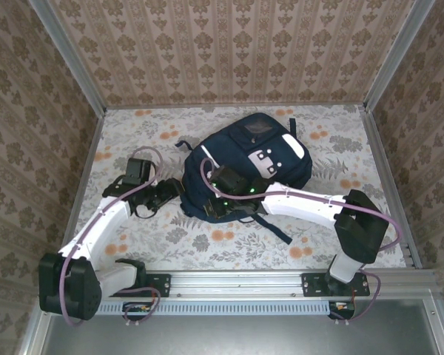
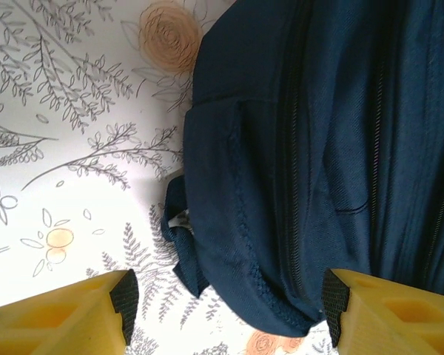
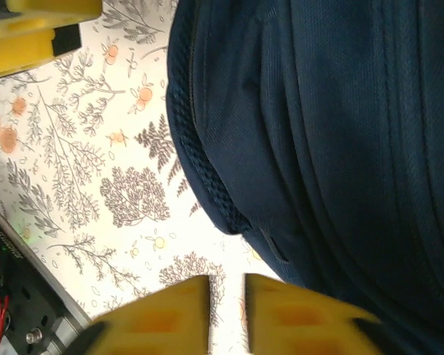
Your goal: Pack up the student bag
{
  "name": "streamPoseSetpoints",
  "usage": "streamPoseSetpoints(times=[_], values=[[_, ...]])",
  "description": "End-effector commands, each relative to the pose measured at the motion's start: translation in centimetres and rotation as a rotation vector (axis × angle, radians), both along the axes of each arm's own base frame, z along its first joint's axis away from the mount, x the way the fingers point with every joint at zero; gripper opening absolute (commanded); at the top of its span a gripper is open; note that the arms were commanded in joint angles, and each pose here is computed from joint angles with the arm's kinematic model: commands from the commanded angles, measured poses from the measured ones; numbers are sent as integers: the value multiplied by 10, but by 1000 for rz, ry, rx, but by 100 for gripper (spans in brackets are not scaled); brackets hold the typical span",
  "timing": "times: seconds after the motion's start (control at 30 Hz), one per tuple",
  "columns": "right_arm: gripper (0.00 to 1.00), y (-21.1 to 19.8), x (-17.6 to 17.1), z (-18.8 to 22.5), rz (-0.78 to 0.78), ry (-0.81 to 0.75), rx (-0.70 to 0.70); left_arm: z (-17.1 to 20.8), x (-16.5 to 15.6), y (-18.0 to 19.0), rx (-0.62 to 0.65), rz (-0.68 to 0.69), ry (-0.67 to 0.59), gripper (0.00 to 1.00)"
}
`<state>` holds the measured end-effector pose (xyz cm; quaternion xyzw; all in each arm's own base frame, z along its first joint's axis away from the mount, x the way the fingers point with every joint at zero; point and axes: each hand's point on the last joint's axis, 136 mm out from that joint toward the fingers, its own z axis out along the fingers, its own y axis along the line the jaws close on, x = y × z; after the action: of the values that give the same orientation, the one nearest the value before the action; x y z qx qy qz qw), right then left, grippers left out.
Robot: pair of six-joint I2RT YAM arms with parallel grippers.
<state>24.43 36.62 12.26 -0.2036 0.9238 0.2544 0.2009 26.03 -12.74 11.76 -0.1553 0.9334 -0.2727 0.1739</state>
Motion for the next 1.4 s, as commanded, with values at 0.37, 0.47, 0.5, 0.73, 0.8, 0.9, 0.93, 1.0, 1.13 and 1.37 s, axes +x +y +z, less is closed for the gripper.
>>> streamPoseSetpoints(times=[0.37, 0.47, 0.5, 0.73, 0.8, 0.9, 0.93, 1.0, 1.13, 1.37], values=[[45, -8, -7, -40, -77, 106, -14, 12, 5, 0, -22, 20, -43, 70], [45, -4, -4, -47, -101, 129, 26, 12, 5, 0, -25, 19, -44, 70], [45, -2, -2, -49, -110, 139, 45, 12, 5, 0, -26, 19, -43, 70], [46, 15, 15, -43, -162, 151, 200, 11, 5, 0, -28, 16, -47, 70], [45, 22, 18, -35, -161, 149, 248, 10, 5, -1, -30, 14, -48, 70], [44, 31, 18, -22, -154, 157, 310, 9, 4, 0, -28, 13, -48, 70], [44, 32, 19, -18, -156, 160, 326, 8, 4, 0, -28, 14, -48, 70], [43, 34, 18, -11, -153, 163, 350, 7, 4, 0, -26, 16, -49, 70], [40, 15, 23, -10, -195, 100, 294, 2, 3, 5, -1, 27, -45, 70], [40, -65, 42, -38, -385, -27, -68, 9, 23, 11, 49, 62, -62, 77]])
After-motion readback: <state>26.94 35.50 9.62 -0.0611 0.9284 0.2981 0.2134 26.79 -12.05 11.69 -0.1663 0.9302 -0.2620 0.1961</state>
